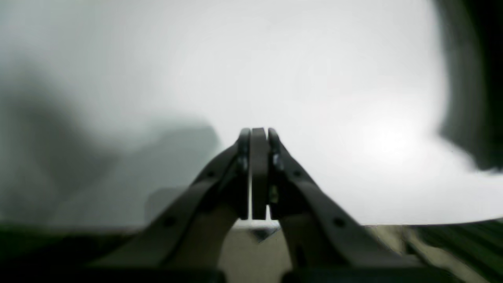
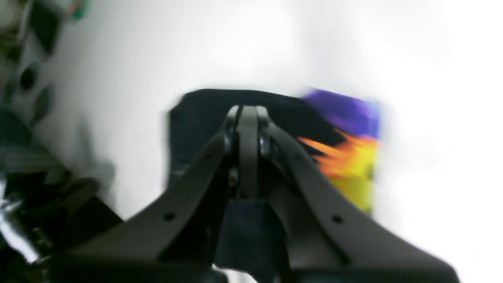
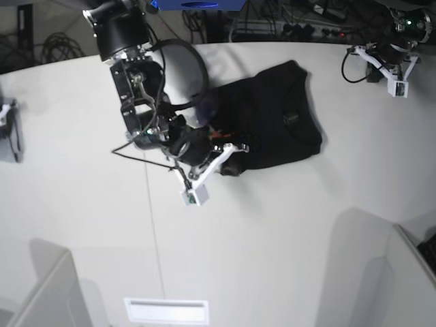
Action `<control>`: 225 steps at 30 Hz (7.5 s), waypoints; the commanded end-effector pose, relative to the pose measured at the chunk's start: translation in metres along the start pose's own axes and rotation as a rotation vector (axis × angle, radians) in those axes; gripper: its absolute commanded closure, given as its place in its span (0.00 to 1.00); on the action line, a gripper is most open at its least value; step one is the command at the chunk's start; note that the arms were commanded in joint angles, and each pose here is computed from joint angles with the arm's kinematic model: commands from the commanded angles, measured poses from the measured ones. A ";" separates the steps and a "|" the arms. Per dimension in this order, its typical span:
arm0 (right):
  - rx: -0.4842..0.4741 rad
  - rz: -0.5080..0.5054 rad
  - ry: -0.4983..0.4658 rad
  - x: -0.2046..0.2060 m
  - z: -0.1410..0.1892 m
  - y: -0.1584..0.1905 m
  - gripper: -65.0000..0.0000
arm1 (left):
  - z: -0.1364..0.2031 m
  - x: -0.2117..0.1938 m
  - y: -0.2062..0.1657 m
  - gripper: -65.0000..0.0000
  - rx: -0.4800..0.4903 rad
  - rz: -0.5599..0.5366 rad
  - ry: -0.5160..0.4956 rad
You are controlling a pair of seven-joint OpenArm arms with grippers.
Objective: Fold the T-shirt properly
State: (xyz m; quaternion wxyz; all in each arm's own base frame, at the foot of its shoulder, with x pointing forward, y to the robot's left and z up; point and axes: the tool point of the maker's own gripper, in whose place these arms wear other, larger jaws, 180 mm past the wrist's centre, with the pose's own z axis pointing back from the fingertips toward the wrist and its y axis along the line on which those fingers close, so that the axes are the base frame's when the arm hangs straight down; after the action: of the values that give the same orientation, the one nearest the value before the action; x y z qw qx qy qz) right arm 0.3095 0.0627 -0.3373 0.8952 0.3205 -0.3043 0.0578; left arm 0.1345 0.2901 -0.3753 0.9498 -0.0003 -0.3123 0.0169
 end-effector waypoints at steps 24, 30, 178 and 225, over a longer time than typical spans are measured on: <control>-0.130 -0.064 0.071 -0.012 -0.042 -0.069 1.00 | -0.076 0.048 -0.127 1.00 -0.313 0.327 -0.023; -0.029 0.006 -0.064 0.021 -0.010 -0.022 1.00 | -0.054 0.073 -0.129 1.00 -0.319 0.281 -0.109; -0.478 -0.359 -0.135 -0.085 0.161 -0.189 1.00 | -0.130 0.103 -0.291 0.46 -0.478 -1.723 0.009; -0.676 0.242 -0.110 -0.132 0.214 -0.176 1.00 | 0.001 0.117 -0.144 1.00 -0.378 -0.650 -0.573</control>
State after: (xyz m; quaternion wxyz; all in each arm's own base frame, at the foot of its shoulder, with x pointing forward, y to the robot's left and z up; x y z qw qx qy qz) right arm 0.1423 -0.1921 -0.3872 0.9265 -0.0238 -0.3738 0.0356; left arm 0.2301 0.1546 -0.3163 0.7797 -0.0628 -0.5223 -0.3395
